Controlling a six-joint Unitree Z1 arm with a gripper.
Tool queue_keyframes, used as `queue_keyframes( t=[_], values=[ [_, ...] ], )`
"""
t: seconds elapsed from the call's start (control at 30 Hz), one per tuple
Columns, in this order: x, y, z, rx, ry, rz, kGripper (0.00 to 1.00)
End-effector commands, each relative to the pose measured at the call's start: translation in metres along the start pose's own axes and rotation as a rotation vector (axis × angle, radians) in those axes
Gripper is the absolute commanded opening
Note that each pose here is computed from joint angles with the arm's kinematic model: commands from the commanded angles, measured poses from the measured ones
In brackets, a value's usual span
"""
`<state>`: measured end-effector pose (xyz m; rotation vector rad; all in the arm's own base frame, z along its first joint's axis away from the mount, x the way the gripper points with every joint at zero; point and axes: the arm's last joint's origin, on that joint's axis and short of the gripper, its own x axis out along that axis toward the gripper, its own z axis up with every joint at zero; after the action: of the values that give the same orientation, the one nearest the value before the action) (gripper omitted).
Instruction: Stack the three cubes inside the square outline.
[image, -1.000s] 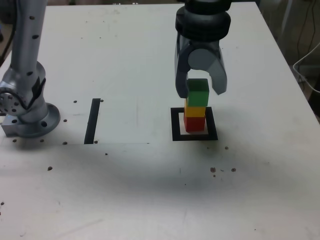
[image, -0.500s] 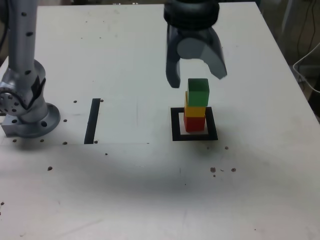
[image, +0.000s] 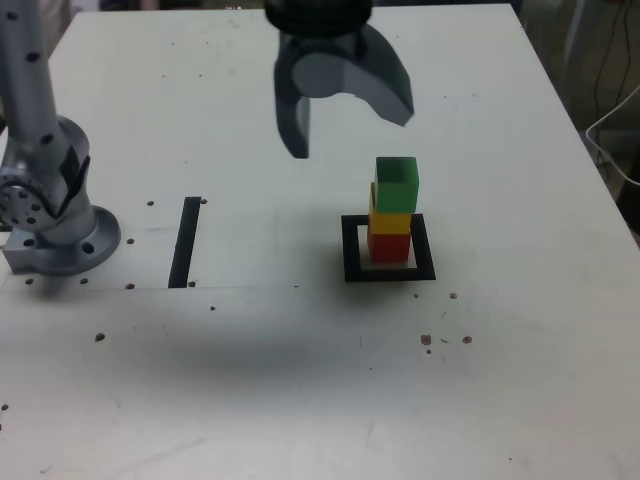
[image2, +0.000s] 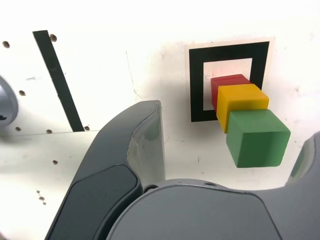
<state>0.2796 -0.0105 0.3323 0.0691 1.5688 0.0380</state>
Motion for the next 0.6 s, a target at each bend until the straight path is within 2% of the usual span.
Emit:
queue_keyframes(
  t=[0.0, 0.1, 0.23, 0.33, 0.47, 0.57],
  values=[
    [0.000, -0.002, -0.011, 0.007, -0.038, -0.010, 1.00],
    [0.004, -0.005, -0.025, 0.019, -0.043, -0.032, 0.99],
    [0.010, -0.008, -0.046, 0.041, -0.012, -0.065, 0.99],
    [0.014, -0.009, -0.059, 0.053, 0.011, -0.075, 1.00],
    [0.023, -0.010, -0.075, 0.057, 0.010, -0.091, 1.00],
    [0.034, -0.008, -0.087, 0.054, 0.024, -0.096, 1.00]
  ],
)
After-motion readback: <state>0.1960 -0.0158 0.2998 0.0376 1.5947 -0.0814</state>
